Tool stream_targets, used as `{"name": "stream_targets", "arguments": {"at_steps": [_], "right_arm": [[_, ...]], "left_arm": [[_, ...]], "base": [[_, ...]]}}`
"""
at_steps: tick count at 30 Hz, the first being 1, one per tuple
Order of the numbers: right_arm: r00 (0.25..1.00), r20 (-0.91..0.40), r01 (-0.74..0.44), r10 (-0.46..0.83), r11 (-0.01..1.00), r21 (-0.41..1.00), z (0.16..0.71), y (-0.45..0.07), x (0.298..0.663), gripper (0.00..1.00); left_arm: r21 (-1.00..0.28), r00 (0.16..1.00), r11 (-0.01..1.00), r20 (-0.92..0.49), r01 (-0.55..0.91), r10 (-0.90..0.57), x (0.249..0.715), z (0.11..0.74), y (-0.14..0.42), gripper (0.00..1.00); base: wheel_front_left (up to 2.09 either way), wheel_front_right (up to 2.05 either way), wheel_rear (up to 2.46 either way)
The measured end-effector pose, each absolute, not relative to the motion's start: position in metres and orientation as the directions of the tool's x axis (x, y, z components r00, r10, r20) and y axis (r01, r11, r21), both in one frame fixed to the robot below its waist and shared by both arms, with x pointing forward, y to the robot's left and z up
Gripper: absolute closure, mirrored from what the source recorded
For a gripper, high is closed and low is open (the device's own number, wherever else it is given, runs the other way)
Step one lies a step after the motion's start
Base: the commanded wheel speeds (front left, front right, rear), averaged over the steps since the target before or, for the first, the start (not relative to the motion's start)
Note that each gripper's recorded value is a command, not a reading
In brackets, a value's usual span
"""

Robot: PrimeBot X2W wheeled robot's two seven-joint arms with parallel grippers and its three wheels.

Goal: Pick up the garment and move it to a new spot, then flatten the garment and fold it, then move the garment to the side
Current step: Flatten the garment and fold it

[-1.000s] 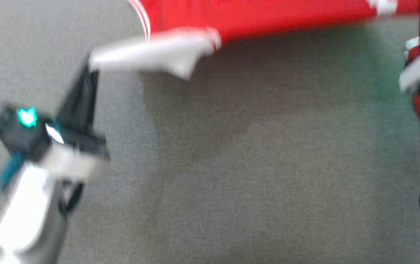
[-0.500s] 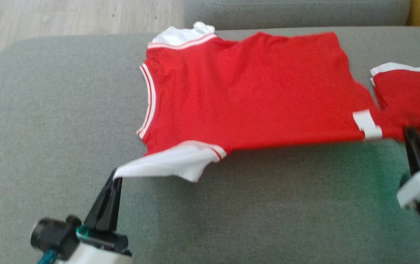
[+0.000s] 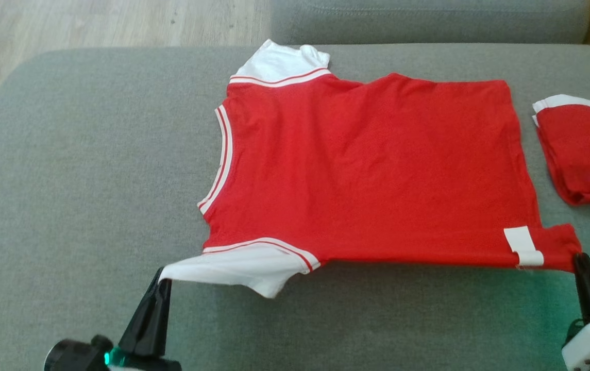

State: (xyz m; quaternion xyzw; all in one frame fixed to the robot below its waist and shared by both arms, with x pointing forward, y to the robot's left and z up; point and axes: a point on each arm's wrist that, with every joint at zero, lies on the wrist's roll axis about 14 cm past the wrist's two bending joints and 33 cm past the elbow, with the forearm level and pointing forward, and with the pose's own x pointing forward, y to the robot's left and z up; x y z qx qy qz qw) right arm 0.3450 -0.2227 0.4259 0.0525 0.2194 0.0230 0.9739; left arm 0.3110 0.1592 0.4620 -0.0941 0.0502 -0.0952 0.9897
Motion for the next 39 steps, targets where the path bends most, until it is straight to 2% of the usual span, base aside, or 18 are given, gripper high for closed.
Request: {"name": "stream_targets", "arguments": {"at_steps": [6, 18, 28, 32, 33, 34, 35, 36, 39], "right_arm": [[0.891, -0.452, -0.005, 0.047, 0.996, 0.095, 0.415, -0.224, 0.358, 1.0], [0.894, -0.444, -0.012, 0.055, 0.995, 0.098, 0.406, -0.213, 0.425, 1.0], [0.883, -0.463, -0.04, 0.078, 0.995, 0.092, 0.387, -0.201, 0.453, 1.0], [0.886, -0.457, -0.045, 0.079, 0.995, 0.085, 0.383, -0.199, 0.463, 1.0], [0.885, -0.459, -0.045, 0.078, 0.996, 0.083, 0.381, -0.199, 0.464, 0.84], [0.883, -0.464, -0.044, 0.078, 0.996, 0.083, 0.379, -0.198, 0.465, 0.51], [0.885, -0.46, -0.044, 0.078, 0.996, 0.084, 0.378, -0.197, 0.466, 0.0], [0.886, -0.456, -0.045, 0.078, 0.996, 0.083, 0.378, -0.196, 0.467, 0.0], [0.894, -0.44, -0.048, 0.079, 0.996, 0.08, 0.379, -0.194, 0.469, 0.0]], "left_arm": [[-0.195, 0.973, 0.96, -0.072, 0.2, -0.218, 0.333, 0.462, 0.153, 1.0], [-0.197, 0.961, 0.944, -0.032, 0.263, -0.274, 0.404, 0.467, 0.137, 1.0], [-0.204, 0.963, 0.945, -0.033, 0.254, -0.266, 0.445, 0.464, 0.137, 1.0], [-0.171, 0.961, 0.95, -0.048, 0.261, -0.273, 0.454, 0.459, 0.137, 1.0], [-0.168, 0.96, 0.95, -0.047, 0.264, -0.275, 0.456, 0.459, 0.137, 1.0], [-0.168, 0.96, 0.95, -0.05, 0.263, -0.274, 0.458, 0.458, 0.137, 0.85], [-0.167, 0.96, 0.951, -0.057, 0.26, -0.273, 0.459, 0.456, 0.137, 0.52], [-0.163, 0.962, 0.953, -0.059, 0.255, -0.267, 0.46, 0.455, 0.139, 0.0], [-0.164, 0.97, 0.96, -0.055, 0.226, -0.238, 0.465, 0.456, 0.145, 0.0]], "base": [[0.0, 0.0, 0.0], [0.0, 0.0, 0.0], [0.0, 0.0, 0.0], [0.0, 0.0, 0.0], [0.0, 0.0, 0.0], [0.0, 0.0, 0.0], [0.0, 0.0, 0.0], [0.0, 0.0, 0.0], [0.0, 0.0, 0.0]]}}
